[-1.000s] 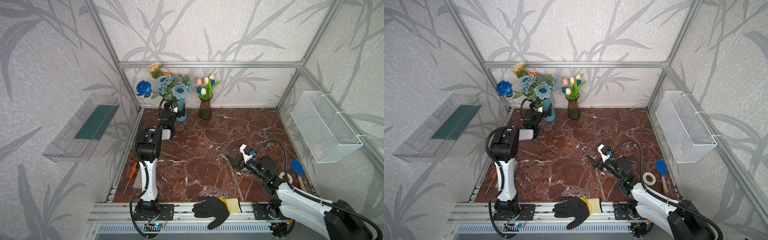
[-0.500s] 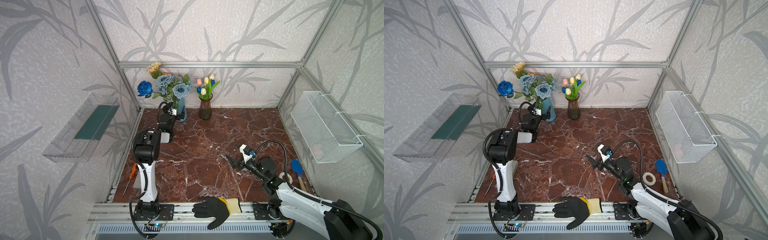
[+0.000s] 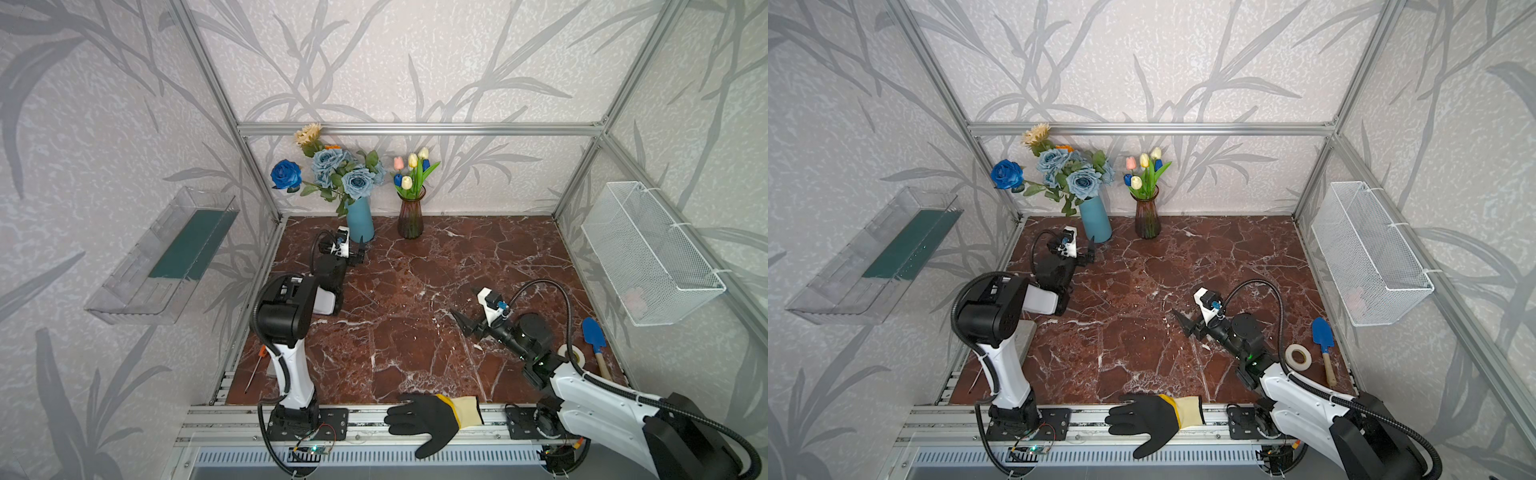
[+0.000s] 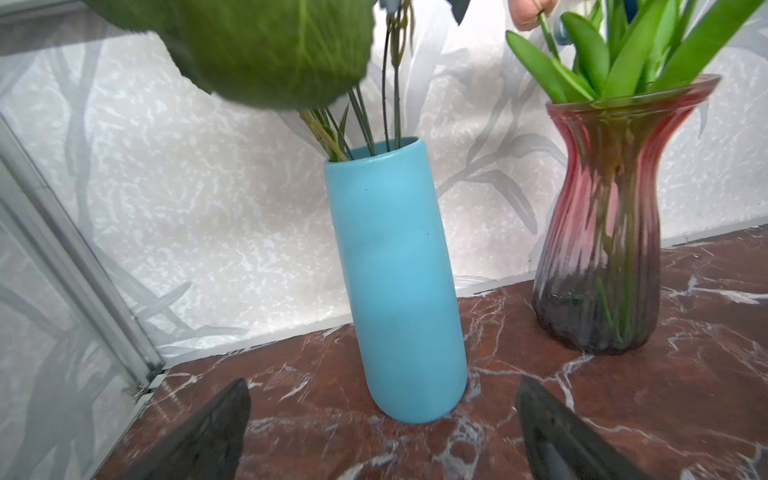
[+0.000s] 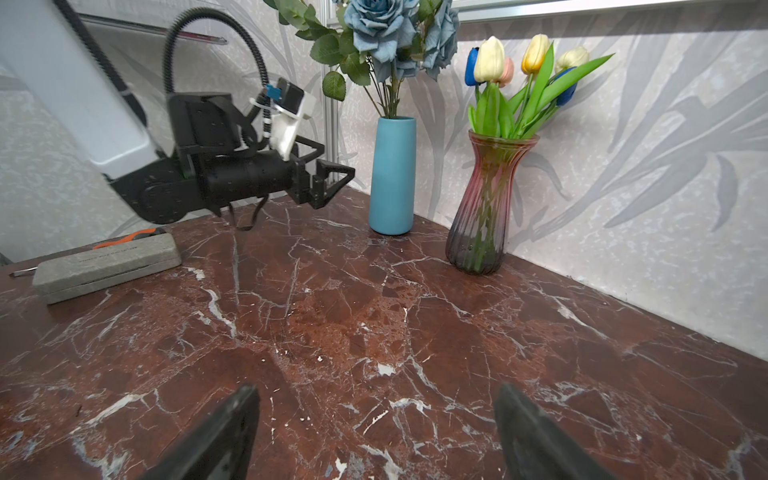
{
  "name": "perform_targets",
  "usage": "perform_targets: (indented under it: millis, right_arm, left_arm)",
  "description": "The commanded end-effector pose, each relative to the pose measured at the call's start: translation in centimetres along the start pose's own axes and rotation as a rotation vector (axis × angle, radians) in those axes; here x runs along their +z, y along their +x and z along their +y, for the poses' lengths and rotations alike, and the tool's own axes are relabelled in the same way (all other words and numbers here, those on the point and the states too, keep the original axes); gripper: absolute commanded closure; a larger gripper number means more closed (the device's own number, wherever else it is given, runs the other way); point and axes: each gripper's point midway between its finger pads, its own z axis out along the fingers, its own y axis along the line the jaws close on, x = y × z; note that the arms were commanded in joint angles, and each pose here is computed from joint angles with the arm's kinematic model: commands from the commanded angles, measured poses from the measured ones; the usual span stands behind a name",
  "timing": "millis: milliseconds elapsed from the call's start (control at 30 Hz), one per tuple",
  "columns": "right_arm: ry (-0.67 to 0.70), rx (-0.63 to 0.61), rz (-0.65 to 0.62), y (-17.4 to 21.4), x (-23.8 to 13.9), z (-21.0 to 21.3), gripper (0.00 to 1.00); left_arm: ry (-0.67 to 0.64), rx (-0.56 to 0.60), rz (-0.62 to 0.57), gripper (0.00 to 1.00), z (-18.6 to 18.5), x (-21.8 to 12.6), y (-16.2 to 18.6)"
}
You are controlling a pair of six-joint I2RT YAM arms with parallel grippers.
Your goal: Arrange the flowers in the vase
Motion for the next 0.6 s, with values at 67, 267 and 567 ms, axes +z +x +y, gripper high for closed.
perform_targets:
  millis: [67,267,567]
  right_arm:
    - [0.268,-0.021,-0.100,-3.0,-0.5,-4.6,0.06]
    - [0.670,-0.114,-0.050,-3.8,-3.8,-10.7,0.04]
    - [0.940,-0.192,0.126,0.0,-6.6,-15.7,0.01]
  left_arm:
    - [-0.190,0.012,0.000,0.00,-0.8,-5.4,-2.3]
    - [-0.334,0.233,0.059,0.01,-4.0,-11.5,-5.1]
    - [-0.665,0.134,0.147,0.00,3.3,-17.6,-4.5]
